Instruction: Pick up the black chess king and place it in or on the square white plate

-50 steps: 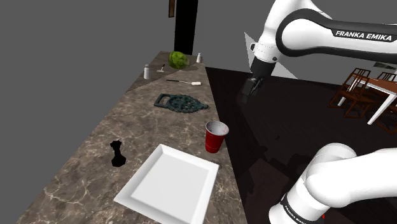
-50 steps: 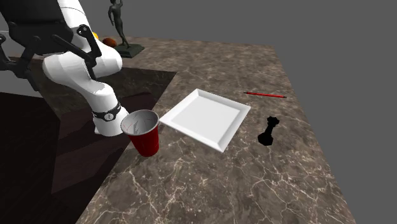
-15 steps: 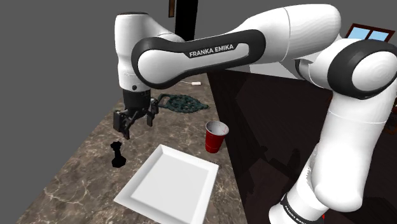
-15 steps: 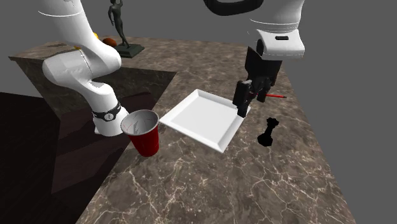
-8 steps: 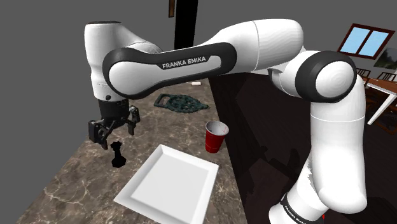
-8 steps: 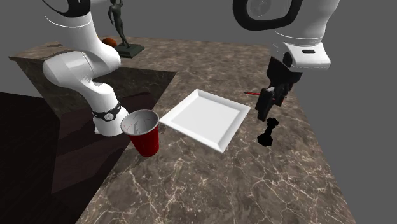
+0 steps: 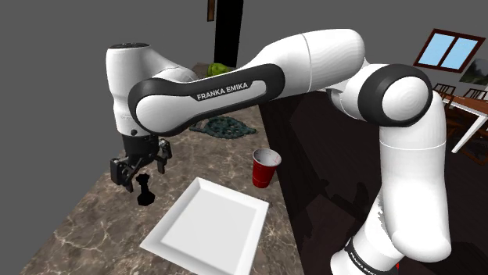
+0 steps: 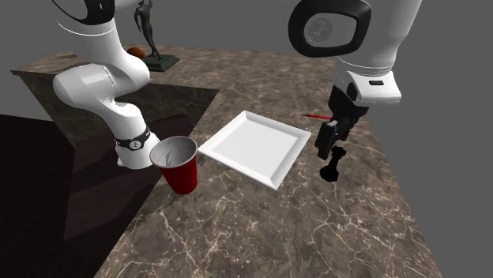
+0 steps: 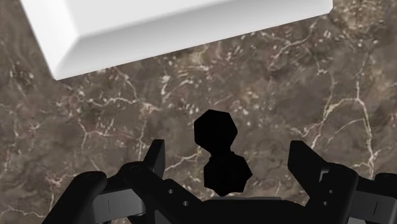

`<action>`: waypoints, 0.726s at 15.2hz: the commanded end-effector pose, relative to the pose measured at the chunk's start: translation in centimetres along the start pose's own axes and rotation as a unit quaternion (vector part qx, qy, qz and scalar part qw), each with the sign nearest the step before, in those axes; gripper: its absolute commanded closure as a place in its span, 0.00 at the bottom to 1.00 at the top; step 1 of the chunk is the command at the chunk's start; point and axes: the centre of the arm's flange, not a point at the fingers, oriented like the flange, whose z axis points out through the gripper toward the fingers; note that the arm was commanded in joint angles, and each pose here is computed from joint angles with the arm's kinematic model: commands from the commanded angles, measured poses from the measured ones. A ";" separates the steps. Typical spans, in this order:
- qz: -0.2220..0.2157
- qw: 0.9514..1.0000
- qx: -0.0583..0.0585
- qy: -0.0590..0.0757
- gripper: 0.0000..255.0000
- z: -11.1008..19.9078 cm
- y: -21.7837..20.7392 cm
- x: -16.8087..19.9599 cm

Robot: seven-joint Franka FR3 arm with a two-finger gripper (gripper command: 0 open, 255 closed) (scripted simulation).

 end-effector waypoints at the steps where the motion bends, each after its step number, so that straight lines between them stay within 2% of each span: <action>1: 0.000 1.000 0.000 0.000 0.00 0.0 0.0 0.0; 4: 0.000 1.000 0.000 0.000 0.00 0.0 0.0 0.0; 5: 0.000 1.000 0.000 0.000 1.00 0.0 0.0 0.0; 11: 0.000 1.000 0.000 0.000 1.00 0.0 0.0 0.0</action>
